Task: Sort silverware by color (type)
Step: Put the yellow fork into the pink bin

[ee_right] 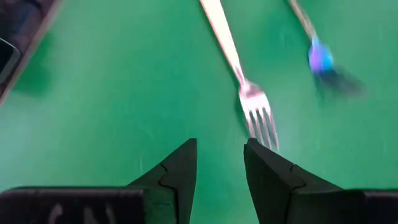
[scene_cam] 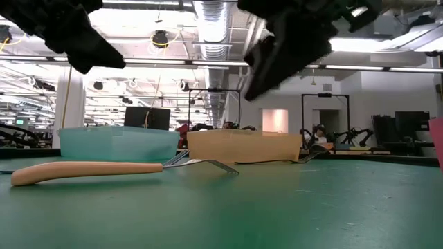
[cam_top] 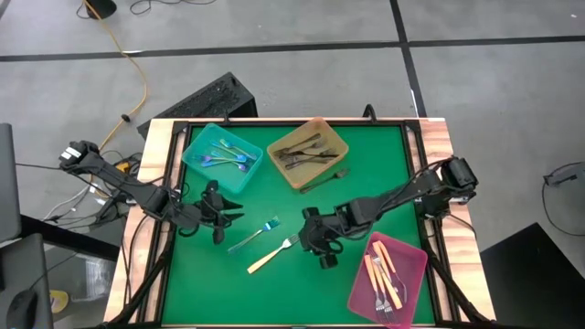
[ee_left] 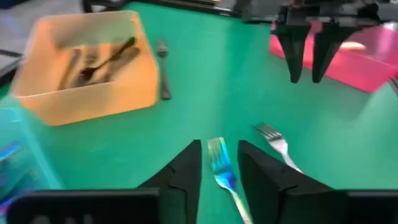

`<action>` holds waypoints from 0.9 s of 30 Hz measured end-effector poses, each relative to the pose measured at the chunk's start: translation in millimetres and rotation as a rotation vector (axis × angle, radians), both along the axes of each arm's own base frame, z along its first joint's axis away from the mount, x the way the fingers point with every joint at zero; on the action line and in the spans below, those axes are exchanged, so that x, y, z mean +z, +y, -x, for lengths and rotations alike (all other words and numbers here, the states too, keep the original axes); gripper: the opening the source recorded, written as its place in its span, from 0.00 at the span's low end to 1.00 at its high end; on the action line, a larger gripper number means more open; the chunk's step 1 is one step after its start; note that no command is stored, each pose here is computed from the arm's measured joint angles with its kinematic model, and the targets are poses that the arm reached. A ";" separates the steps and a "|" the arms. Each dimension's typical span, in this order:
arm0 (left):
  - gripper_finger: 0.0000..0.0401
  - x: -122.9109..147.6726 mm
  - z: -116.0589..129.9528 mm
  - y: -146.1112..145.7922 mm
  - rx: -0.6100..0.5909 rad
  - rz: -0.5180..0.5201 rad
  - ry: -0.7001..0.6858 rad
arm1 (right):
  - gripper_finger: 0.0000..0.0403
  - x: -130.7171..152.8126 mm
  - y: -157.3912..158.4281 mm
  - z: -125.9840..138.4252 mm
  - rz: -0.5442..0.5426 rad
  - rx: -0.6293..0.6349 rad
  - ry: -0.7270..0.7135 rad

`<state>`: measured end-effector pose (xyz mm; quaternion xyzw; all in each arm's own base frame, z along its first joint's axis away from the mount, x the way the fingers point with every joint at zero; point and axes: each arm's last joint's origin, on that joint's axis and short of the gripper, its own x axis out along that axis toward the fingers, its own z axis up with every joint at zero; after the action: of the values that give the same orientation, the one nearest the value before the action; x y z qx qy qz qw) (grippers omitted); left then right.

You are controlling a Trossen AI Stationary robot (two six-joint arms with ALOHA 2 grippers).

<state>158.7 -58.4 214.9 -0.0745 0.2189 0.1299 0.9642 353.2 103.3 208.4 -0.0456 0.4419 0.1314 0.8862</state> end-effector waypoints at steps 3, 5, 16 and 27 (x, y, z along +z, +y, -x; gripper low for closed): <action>0.29 -1.3 -4.5 -2.5 -0.021 -0.006 -0.002 | 0.38 1.3 -0.2 -8.3 0.034 0.063 -0.091; 0.33 -4.2 -7.3 -3.4 -0.008 -0.022 0.008 | 0.38 3.1 -5.1 -12.8 0.076 0.107 -0.145; 0.39 -14.7 -17.6 -7.2 0.030 -0.056 0.034 | 0.42 16.7 -41.4 -38.1 0.089 0.072 -0.387; 0.39 -14.1 -18.0 -6.4 0.045 -0.038 0.023 | 0.59 4.2 -27.2 -27.0 0.027 0.070 -0.221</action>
<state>176.7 -64.8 200.8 -0.0595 0.2258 0.1566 0.9597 380.2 76.1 212.6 -0.0870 0.3413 0.1505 0.9237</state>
